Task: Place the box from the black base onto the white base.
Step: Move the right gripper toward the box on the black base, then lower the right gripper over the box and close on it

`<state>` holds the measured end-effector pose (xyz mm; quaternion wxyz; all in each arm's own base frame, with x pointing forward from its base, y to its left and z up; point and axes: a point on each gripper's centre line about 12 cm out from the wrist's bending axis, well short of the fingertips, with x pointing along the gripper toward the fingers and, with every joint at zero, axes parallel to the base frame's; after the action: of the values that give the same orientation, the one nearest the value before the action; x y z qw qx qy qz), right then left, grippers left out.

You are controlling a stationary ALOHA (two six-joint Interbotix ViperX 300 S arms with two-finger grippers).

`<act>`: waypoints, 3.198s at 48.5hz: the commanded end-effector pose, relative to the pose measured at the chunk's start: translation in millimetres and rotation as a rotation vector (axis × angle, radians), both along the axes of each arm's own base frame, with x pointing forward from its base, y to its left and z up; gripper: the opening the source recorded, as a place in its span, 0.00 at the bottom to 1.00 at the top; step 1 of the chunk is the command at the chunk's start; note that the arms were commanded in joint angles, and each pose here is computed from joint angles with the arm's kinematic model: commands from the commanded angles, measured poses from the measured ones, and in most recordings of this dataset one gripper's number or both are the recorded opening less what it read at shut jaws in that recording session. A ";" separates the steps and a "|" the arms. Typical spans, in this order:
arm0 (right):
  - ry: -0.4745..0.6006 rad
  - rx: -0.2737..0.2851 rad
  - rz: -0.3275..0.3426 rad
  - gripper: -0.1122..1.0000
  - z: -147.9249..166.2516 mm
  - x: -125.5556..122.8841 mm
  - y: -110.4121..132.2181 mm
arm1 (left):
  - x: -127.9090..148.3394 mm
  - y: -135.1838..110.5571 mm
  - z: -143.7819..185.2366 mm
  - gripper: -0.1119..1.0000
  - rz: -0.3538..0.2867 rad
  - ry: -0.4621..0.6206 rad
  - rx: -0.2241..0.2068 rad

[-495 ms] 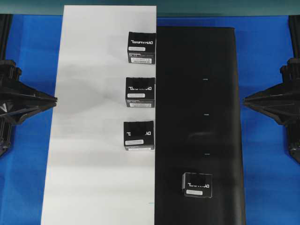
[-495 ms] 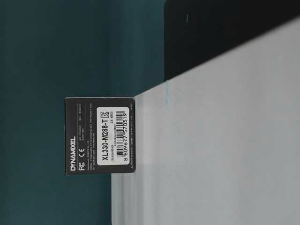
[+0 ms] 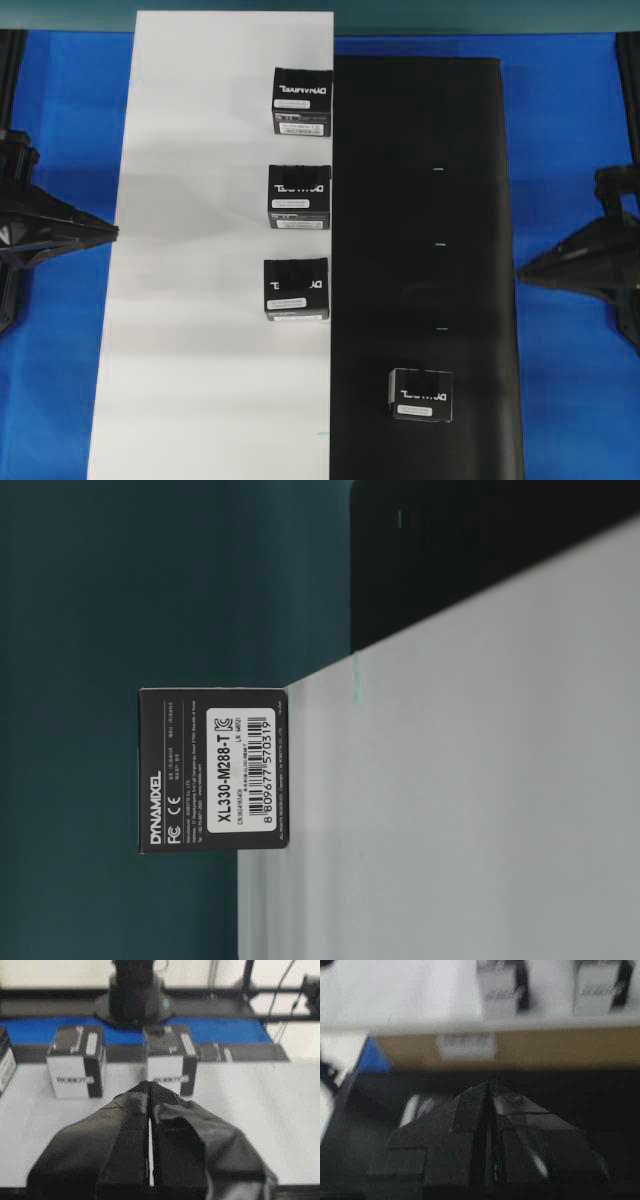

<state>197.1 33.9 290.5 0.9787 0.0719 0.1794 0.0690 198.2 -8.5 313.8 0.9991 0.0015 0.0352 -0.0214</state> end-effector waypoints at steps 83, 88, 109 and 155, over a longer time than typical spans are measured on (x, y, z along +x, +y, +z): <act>0.815 0.033 0.005 1.00 -103.3 70.0 93.5 | -2.0 -3.0 5.5 0.08 -0.009 0.085 -0.046; 0.787 0.034 0.005 1.00 -108.0 75.0 94.5 | -2.0 -3.3 5.5 0.08 -0.011 0.085 -0.044; 0.775 -0.016 -0.027 1.00 -124.0 89.5 82.8 | -2.0 -3.6 5.5 0.08 -0.011 0.086 -0.053; 0.732 0.041 -0.032 1.00 -116.4 116.8 99.1 | -1.8 -3.6 4.5 0.08 -0.007 0.090 -0.087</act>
<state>308.9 130.5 173.7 0.8483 0.1104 0.5172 0.0265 194.4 -11.7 310.4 0.9948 -0.0431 0.0885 -0.0255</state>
